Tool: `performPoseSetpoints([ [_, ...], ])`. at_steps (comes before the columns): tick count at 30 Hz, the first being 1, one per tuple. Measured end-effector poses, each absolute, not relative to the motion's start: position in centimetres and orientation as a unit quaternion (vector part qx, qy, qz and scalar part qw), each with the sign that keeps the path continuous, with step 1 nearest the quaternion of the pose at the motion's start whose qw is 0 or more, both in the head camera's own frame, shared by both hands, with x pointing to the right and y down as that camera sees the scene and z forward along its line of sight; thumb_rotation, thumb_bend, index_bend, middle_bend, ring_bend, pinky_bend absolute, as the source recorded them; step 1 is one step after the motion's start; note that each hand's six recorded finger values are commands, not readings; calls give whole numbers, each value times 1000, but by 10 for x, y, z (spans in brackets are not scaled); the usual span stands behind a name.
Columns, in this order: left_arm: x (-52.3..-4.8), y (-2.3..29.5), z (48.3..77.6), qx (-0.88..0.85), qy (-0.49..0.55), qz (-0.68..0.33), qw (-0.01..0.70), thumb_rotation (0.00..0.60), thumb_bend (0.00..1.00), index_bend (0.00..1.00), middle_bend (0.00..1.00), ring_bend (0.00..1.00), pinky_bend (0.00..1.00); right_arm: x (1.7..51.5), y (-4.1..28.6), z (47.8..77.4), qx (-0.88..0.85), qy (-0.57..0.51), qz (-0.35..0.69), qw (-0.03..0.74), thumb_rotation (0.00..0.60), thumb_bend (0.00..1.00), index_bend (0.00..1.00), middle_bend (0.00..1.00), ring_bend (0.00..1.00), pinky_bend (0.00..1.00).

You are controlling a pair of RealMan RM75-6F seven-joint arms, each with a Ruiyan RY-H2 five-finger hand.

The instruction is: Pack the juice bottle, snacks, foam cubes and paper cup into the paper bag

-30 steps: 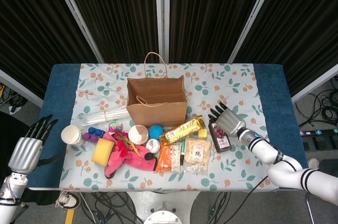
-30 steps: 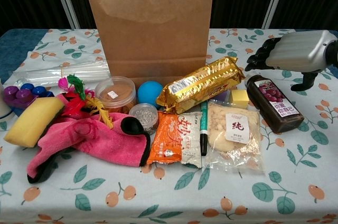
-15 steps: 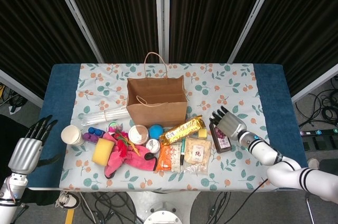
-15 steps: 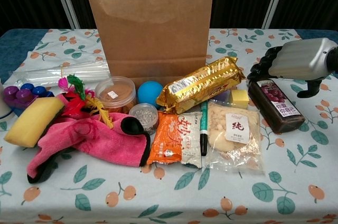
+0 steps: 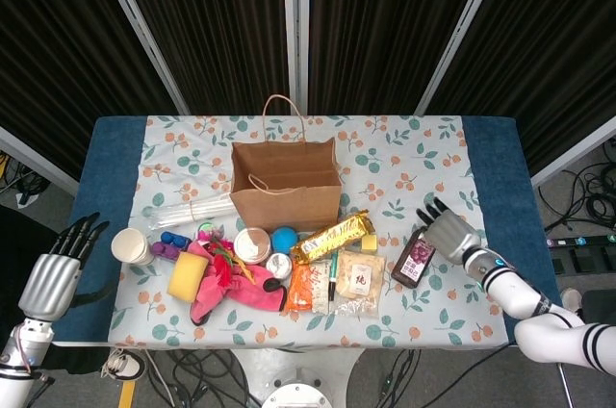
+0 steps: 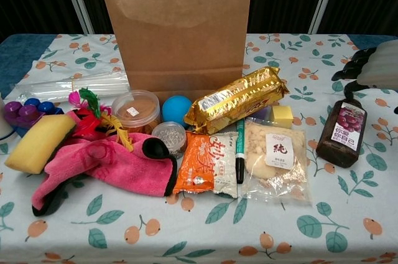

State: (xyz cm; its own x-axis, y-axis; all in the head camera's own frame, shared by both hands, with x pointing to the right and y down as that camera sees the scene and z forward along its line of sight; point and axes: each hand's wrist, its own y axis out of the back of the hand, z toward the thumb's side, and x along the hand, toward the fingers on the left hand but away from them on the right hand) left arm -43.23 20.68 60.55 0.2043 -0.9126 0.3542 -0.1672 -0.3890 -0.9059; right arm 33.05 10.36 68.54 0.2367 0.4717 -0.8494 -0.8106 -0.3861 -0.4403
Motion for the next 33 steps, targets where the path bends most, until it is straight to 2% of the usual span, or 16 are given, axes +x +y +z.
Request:
performPoseSetpoints([
  [3,-432,208,605,-677,400,-486,382,600,90,135,100,63,156,337,106,675,-573,141,606,534,600,188,303,10,0,0],
  [7,-429,208,605,-679,401,-482,382,600,90,135,99,63,156,339,104,664,-569,114,609,540,600,156,170,11,0,0],
  [10,-428,209,604,-680,400,-481,383,600,90,134,99,63,156,336,104,662,-580,91,606,537,600,127,127,39,0,0],
  [18,-430,210,603,-678,400,-483,385,600,90,134,100,63,157,327,109,681,-630,41,579,515,600,99,96,80,0,0],
  [27,-430,209,603,-674,402,-485,387,600,89,134,99,63,156,322,120,707,-664,40,547,507,600,101,91,131,0,0],
  [33,-430,209,603,-673,400,-486,388,600,90,135,100,63,156,314,130,711,-680,44,523,512,600,105,137,175,10,0],
])
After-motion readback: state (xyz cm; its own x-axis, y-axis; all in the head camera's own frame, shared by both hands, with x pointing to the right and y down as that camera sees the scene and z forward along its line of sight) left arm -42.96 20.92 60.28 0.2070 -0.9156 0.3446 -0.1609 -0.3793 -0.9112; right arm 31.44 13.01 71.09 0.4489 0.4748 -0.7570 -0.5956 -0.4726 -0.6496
